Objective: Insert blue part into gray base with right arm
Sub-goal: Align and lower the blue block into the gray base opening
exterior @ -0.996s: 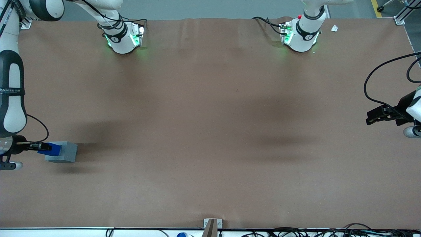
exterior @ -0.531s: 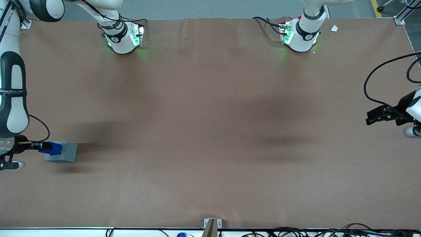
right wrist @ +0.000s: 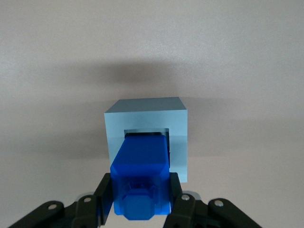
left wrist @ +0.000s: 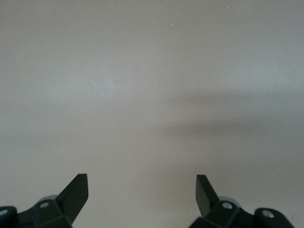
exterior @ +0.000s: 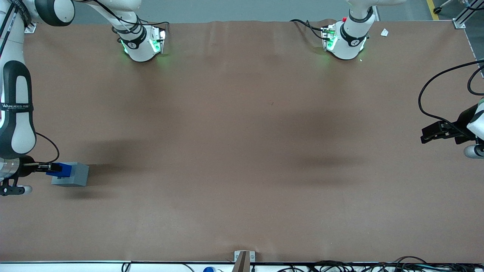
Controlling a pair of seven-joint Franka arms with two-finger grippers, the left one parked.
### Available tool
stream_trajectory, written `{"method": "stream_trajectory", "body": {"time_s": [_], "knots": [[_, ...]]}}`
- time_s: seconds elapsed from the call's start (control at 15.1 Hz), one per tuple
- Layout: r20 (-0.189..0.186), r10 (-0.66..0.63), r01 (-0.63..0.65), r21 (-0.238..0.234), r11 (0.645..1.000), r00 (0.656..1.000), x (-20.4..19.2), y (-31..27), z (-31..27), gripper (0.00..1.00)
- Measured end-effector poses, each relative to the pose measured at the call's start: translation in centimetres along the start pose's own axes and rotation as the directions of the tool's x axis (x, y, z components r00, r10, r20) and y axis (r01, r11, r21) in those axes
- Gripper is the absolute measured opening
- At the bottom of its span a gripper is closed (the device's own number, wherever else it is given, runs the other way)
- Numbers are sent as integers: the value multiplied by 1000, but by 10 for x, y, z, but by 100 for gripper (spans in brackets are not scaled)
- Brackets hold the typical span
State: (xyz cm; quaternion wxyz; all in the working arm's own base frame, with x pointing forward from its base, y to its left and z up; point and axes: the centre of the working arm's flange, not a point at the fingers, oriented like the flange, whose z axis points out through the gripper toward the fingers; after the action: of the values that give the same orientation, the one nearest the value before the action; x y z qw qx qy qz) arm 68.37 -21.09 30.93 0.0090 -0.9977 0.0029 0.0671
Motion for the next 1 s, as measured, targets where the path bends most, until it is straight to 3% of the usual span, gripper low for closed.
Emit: {"method": "stream_trajectory", "body": {"time_s": [1.0], "knots": [[-6, -5, 5, -7, 1000, 1000, 2, -2, -1, 51]]}}
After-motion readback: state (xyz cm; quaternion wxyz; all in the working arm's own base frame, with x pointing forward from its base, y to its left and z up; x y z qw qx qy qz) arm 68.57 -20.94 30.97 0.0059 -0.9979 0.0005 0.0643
